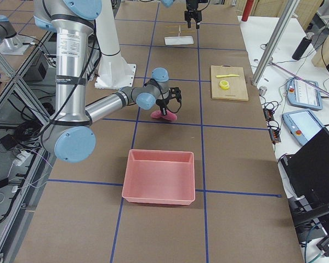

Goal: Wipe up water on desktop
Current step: 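Open and withdraw the left gripper while the right gripper lowers the cloth, then wipe the pink cloth back and forth across the table with the right gripper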

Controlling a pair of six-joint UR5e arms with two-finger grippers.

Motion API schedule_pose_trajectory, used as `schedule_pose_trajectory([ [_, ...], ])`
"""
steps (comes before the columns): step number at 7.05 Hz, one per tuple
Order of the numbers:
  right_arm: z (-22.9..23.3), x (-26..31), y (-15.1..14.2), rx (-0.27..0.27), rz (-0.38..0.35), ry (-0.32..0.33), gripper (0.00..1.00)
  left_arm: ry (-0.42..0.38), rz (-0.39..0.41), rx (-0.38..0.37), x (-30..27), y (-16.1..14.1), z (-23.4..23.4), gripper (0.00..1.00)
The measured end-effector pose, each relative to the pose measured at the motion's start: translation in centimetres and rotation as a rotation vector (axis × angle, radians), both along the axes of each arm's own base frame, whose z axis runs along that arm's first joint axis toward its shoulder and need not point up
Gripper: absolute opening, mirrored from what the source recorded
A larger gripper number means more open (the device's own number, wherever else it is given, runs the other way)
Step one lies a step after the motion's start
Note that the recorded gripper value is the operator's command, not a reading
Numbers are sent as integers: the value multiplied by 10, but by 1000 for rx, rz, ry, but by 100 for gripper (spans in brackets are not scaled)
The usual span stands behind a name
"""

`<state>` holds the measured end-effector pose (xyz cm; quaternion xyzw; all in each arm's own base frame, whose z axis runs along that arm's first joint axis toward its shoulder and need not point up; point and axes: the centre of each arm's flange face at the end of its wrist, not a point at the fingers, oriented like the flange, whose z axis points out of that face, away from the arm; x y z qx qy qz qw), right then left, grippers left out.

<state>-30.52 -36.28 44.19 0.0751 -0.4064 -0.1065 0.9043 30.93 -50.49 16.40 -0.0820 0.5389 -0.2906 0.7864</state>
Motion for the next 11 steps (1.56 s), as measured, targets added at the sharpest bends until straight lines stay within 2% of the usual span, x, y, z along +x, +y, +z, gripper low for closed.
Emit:
schedule_pose_trajectory([
  [1,-8,-9,-3,-3,-8,-6,0,-1,-1,-1,-2,1,2,97],
  [3,-72,-84,9,-62,12,-45,0,-19,7,20,-7,0,13,97],
  [5,-156,-163,35,-111,58,-62,0,-104,44,109,-34,-6,65,97],
  [6,-176,-179,37,-124,77,-56,0,-161,68,171,-58,-11,98,97],
  [7,-169,-172,28,-122,91,-34,0,-223,101,239,-88,-12,134,97],
  [8,-142,-146,13,-101,85,6,0,-283,137,304,-121,-11,169,97],
  [9,-105,-107,-1,-72,55,55,0,-330,184,370,-162,-8,205,97],
  [11,-41,-29,-17,-39,-25,128,0,-373,274,492,-245,5,266,97],
])
